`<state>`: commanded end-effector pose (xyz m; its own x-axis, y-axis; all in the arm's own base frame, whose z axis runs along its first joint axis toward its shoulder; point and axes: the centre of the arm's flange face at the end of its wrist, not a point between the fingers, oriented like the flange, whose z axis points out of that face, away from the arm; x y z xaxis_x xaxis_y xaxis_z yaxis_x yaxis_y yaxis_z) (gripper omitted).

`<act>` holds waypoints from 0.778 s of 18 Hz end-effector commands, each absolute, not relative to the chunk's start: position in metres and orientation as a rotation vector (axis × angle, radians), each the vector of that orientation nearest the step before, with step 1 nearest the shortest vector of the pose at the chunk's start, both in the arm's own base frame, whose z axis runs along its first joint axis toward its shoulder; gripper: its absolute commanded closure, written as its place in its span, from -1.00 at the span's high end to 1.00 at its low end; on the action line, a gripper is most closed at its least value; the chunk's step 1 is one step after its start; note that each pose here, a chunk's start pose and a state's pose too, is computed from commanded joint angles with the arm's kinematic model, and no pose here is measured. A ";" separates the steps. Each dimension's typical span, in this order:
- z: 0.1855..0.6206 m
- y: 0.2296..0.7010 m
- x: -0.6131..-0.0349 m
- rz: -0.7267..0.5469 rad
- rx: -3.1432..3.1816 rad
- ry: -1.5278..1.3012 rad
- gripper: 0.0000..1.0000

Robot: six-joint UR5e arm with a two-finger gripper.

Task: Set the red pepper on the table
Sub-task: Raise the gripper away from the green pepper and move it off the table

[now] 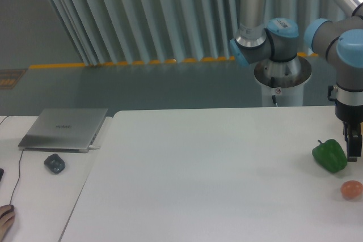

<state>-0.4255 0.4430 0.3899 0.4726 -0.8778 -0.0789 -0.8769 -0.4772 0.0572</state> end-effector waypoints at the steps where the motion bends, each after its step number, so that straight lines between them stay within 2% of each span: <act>1: 0.390 0.442 -0.426 -0.152 2.688 -1.602 1.00; 8: 0.391 0.437 -0.427 -0.152 2.683 -1.586 1.00; 14: 0.380 0.406 -0.447 -0.125 2.739 -1.498 1.00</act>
<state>-0.4475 0.4057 0.3799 0.5370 -0.8413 -0.0620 -0.8400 -0.5400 0.0534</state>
